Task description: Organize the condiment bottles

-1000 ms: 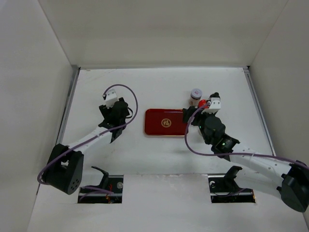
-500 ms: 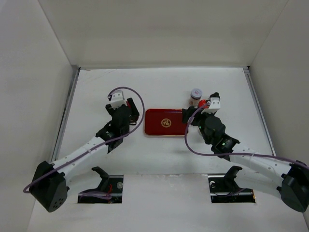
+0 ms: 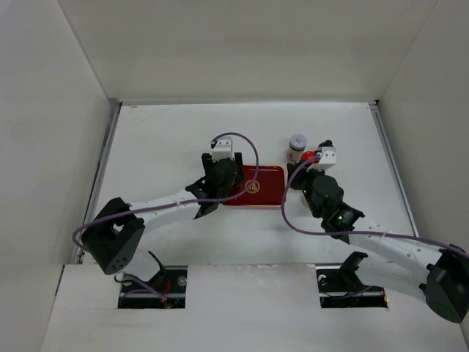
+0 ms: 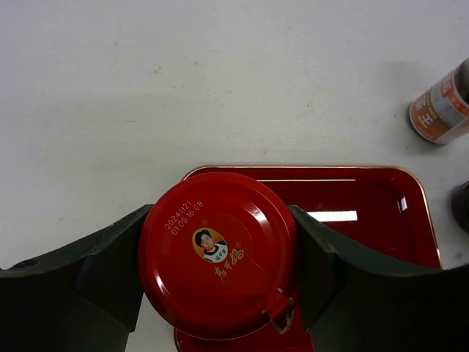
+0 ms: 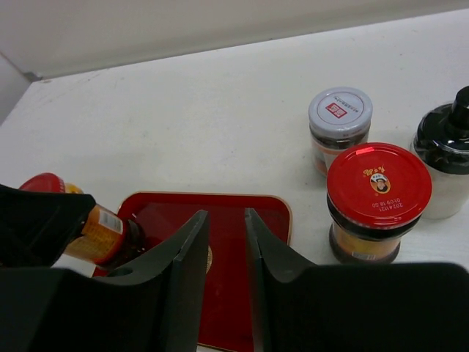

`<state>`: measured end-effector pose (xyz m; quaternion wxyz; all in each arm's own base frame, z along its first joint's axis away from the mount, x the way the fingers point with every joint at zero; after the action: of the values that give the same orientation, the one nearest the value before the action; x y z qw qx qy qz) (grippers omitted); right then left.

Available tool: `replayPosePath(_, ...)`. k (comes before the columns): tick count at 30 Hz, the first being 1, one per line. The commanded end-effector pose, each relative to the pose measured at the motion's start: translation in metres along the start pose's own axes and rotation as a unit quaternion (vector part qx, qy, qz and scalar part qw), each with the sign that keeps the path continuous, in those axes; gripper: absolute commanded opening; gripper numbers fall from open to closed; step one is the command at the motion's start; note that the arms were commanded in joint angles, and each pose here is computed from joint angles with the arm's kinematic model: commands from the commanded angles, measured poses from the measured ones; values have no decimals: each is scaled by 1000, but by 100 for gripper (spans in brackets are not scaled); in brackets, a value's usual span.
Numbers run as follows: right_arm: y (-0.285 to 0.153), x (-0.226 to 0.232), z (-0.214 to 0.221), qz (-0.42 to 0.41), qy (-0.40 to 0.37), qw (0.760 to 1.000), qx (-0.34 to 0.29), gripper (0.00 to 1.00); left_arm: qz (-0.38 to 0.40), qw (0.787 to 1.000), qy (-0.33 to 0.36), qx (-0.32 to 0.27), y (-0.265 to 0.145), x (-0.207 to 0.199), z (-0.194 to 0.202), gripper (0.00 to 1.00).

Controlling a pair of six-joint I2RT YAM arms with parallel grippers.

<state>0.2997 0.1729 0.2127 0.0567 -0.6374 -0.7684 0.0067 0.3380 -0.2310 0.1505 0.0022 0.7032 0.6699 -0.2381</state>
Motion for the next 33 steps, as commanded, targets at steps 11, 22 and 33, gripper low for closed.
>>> replayPosePath(11,-1,-24,-17,56,2,998,-21,67,27,995,-39,-86,23,-32,-36,50)
replayPosePath(22,2,-83,-7,192,-36,980,29,98,16,995,-26,-96,30,-35,-34,61)
replayPosePath(33,49,-88,27,152,-65,976,143,100,12,993,-27,-115,17,-30,-42,90)
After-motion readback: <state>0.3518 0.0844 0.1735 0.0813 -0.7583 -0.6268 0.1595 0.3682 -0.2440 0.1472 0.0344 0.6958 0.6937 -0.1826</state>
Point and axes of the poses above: each gripper's point midway between its finger pads, its own y axis out along the fingers, its own x axis along the line the jaws close on, z = x × y, the point moved 1 cm from there along -y, back along the fingers, and after that the axes turned 12 degrees about -y, right-handed, at the moved point
